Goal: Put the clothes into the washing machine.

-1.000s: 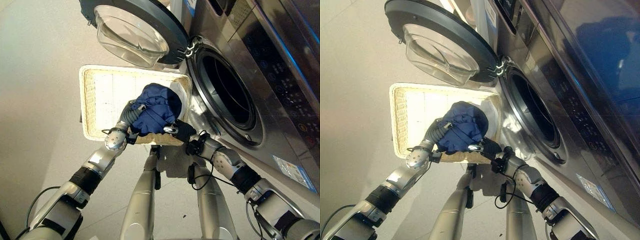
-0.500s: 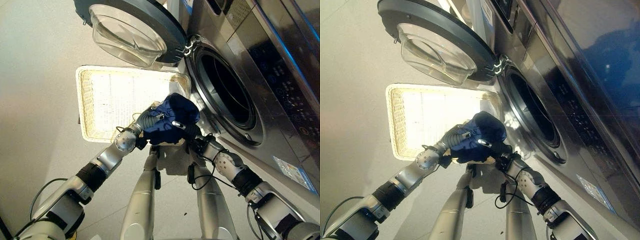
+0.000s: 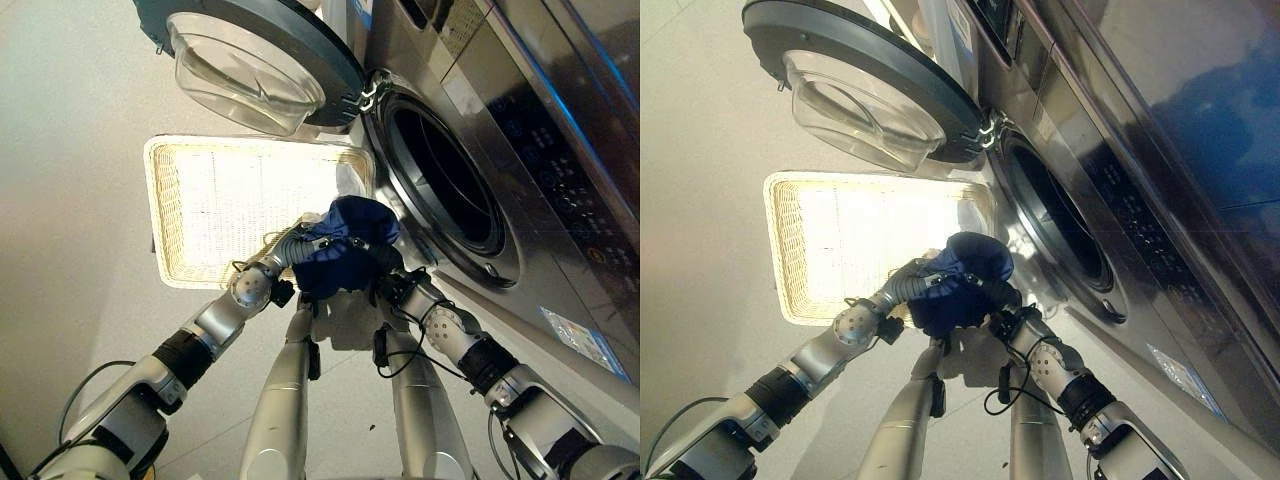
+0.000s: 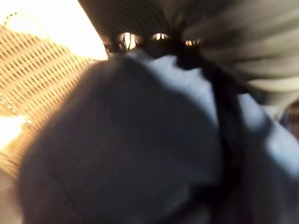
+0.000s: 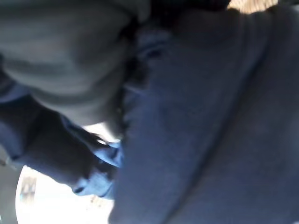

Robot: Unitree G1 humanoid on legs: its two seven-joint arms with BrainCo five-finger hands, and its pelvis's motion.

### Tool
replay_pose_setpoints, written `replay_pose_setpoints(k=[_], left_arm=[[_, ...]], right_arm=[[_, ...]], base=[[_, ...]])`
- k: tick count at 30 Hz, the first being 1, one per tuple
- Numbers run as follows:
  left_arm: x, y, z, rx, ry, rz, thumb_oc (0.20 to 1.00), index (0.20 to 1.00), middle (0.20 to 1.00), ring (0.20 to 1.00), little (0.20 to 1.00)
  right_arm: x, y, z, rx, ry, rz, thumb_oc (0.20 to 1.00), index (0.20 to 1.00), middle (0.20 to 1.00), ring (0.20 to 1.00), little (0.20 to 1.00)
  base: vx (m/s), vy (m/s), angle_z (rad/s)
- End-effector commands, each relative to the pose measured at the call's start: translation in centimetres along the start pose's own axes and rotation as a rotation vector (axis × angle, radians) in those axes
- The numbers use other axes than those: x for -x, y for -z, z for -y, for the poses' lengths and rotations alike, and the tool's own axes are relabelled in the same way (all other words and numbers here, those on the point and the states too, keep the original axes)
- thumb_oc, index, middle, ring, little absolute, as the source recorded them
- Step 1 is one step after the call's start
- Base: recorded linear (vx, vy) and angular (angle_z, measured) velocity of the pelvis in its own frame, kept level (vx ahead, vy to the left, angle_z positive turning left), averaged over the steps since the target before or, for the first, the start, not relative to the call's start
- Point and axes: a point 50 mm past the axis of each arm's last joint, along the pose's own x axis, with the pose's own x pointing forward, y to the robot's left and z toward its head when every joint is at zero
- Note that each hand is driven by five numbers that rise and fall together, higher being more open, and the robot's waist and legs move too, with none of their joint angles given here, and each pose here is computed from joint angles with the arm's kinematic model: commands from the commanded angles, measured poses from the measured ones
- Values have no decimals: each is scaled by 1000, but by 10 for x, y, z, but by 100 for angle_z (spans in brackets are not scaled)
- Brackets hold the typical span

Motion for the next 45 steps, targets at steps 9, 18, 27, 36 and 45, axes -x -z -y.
replay_pose_setpoints(k=[9,18,27,36,45], left_arm=[[18,9,-42,192,-777,12,1000,1000,1000,1000,1000],[34,50,-64,381,-1116,-201,1000,1000,1000,1000,1000],[43,86,-70,541,-1095,-316,1000,1000,1000,1000,1000],[63,102,-61,538,-952,-268,1000,1000,1000,1000,1000],[64,103,-58,543,-832,-278,1000,1000,1000,1000,1000]], right_arm=[[-6,-8,-10,-94,58,104,200,200,200,200,200],[-10,-24,18,-356,213,148,200,200,200,200,200],[17,-159,66,-787,413,720,200,200,200,200,200],[133,-275,102,-981,588,1471,200,200,200,200,200],[209,-278,97,-1195,782,1870,1000,1000,1000,1000,1000]], base=[[12,-68,0],[35,-36,2],[46,-15,0],[51,-33,-3],[47,21,-12]])
